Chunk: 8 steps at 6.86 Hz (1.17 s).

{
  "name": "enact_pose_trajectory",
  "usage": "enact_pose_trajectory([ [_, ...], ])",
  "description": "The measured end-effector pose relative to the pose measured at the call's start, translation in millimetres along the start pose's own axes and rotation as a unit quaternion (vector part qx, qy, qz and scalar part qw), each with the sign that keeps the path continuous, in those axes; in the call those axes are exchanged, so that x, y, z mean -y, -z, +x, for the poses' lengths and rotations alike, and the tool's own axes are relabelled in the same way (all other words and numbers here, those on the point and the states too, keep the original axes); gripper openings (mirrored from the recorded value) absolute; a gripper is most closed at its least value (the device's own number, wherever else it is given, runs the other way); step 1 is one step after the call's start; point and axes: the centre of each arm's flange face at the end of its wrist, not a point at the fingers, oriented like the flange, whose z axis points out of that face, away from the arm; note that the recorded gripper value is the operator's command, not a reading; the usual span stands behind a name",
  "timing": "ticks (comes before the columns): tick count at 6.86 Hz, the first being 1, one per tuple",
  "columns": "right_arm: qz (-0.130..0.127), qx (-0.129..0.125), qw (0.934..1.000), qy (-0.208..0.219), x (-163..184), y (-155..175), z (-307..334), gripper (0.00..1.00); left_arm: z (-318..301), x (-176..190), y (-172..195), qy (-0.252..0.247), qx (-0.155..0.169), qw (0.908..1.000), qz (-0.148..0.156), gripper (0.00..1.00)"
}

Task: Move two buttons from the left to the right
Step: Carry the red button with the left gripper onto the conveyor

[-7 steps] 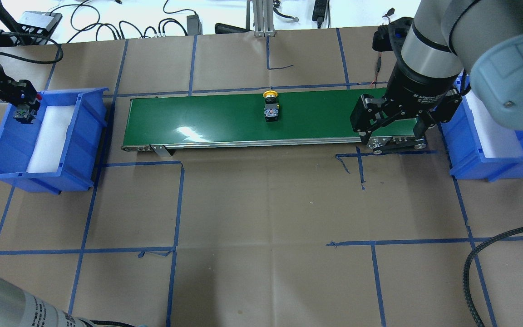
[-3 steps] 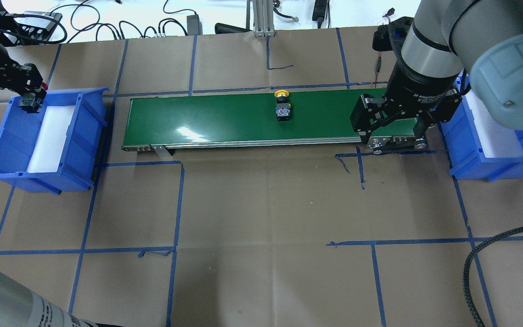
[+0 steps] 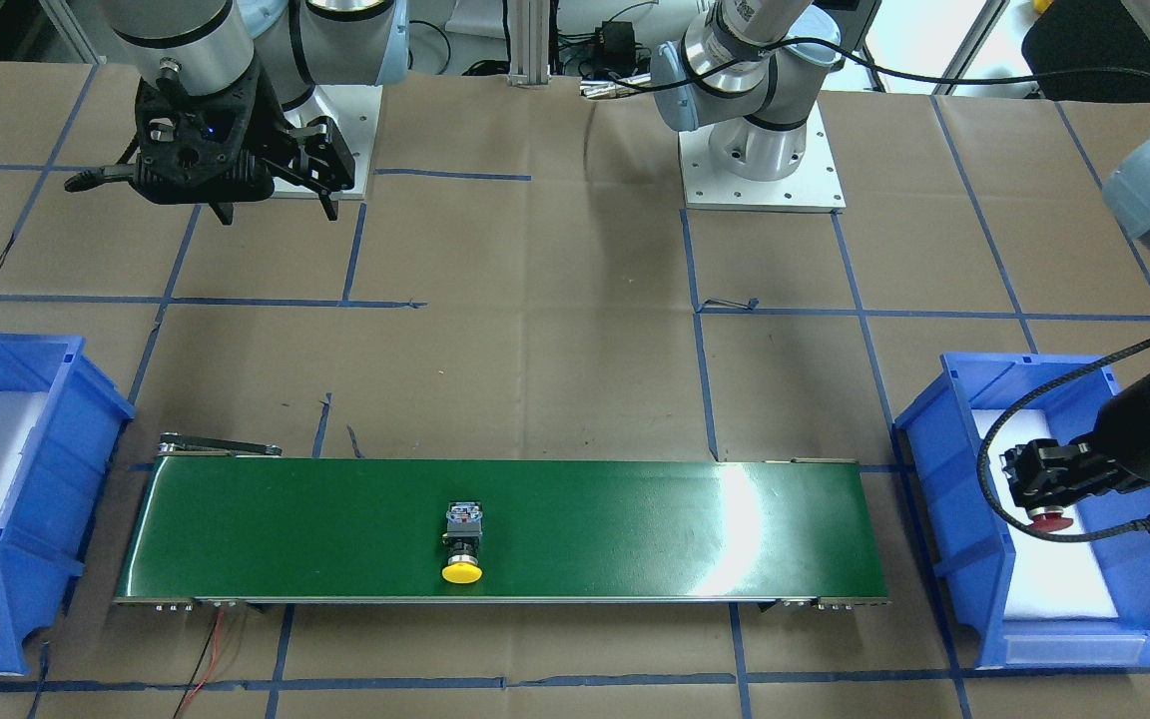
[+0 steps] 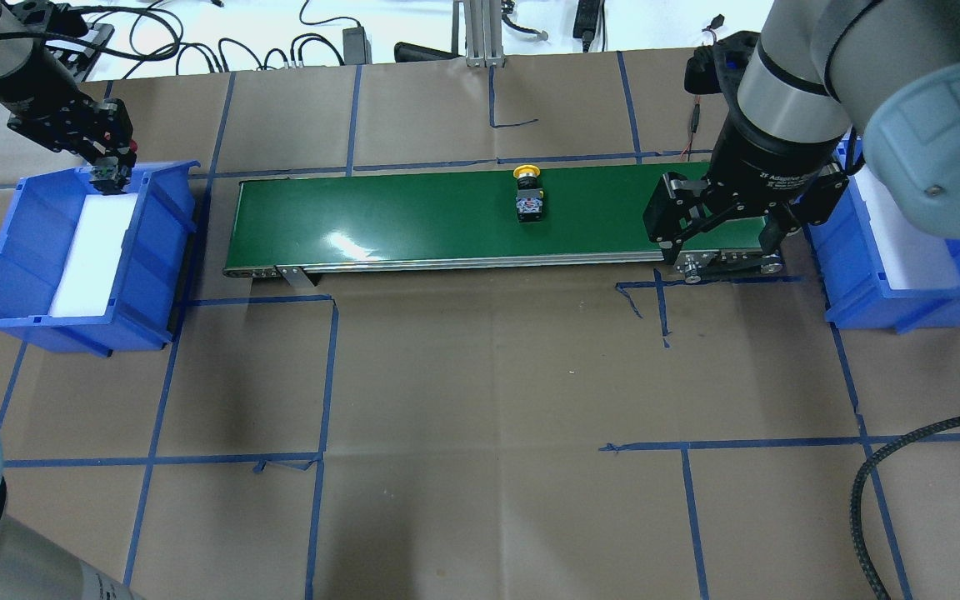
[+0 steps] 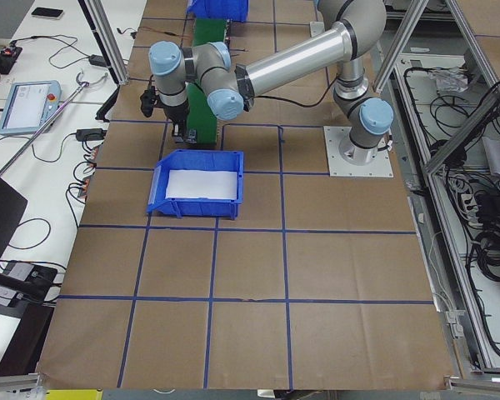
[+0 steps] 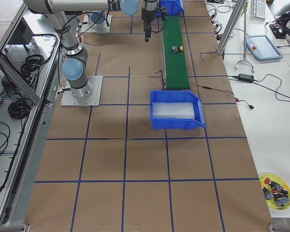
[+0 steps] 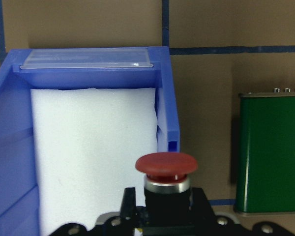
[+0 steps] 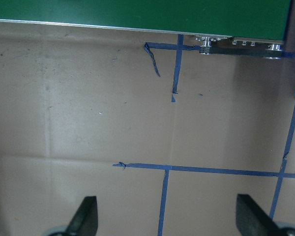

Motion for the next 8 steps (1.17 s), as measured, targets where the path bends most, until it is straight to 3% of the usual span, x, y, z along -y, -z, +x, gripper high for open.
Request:
enact_pose_trajectory([
  [4, -0.002, 0.0, 1.0, 0.0, 0, -2, 0, 1.0, 149, 2, -17, 0.067, -0.004, 0.9977, -0.01, 0.02],
  [7, -0.001, 0.0, 1.0, 0.0, 0, -3, 0, 1.0, 186, 3, -71, 0.071, -0.005, 0.997, -0.031, 0.02],
  [8, 0.001, 0.001, 1.0, 0.0, 2, -3, 0, 1.0, 189, 0, -91, 0.067, -0.005, 0.9976, -0.017, 0.02],
])
